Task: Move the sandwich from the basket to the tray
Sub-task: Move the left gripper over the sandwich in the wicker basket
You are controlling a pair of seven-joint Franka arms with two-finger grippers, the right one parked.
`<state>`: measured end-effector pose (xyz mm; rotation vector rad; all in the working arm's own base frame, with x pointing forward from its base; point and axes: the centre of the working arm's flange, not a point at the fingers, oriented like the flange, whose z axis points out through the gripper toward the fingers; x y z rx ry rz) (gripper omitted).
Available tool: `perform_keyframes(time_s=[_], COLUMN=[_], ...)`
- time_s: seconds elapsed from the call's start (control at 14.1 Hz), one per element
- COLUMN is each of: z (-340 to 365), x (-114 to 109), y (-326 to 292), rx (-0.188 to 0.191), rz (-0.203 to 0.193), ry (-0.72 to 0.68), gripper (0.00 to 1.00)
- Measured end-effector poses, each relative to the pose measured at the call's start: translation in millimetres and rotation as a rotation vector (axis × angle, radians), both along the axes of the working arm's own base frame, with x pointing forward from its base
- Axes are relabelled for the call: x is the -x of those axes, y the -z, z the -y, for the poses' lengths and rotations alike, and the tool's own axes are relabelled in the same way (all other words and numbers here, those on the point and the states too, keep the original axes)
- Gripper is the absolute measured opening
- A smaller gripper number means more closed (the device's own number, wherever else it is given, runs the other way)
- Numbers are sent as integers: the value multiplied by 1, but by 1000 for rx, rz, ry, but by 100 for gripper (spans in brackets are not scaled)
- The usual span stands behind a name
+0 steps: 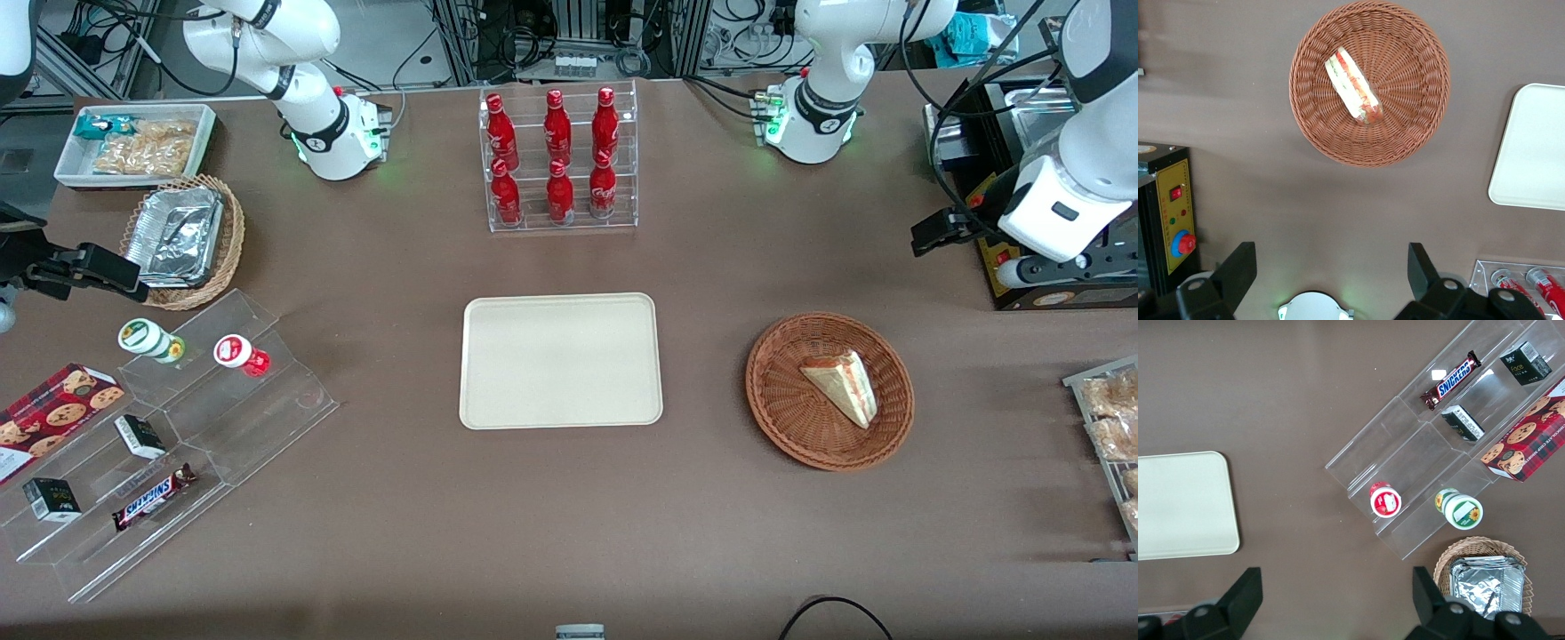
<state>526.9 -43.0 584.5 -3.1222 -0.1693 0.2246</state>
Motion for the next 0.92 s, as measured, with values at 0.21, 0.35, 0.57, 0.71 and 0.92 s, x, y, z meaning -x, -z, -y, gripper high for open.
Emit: perform_keyframes(time_s=[0.21, 0.35, 0.57, 0.71, 0.92], z=[0, -1, -1, 0, 1], x=[-1, -6, -20, -25, -21], y=[0, 18, 68, 107, 166], rx=[5, 2, -15, -16, -13], rz=[-1, -33, -65, -51, -10], ry=[45, 54, 64, 68, 71], gripper=[100, 100, 100, 100, 100])
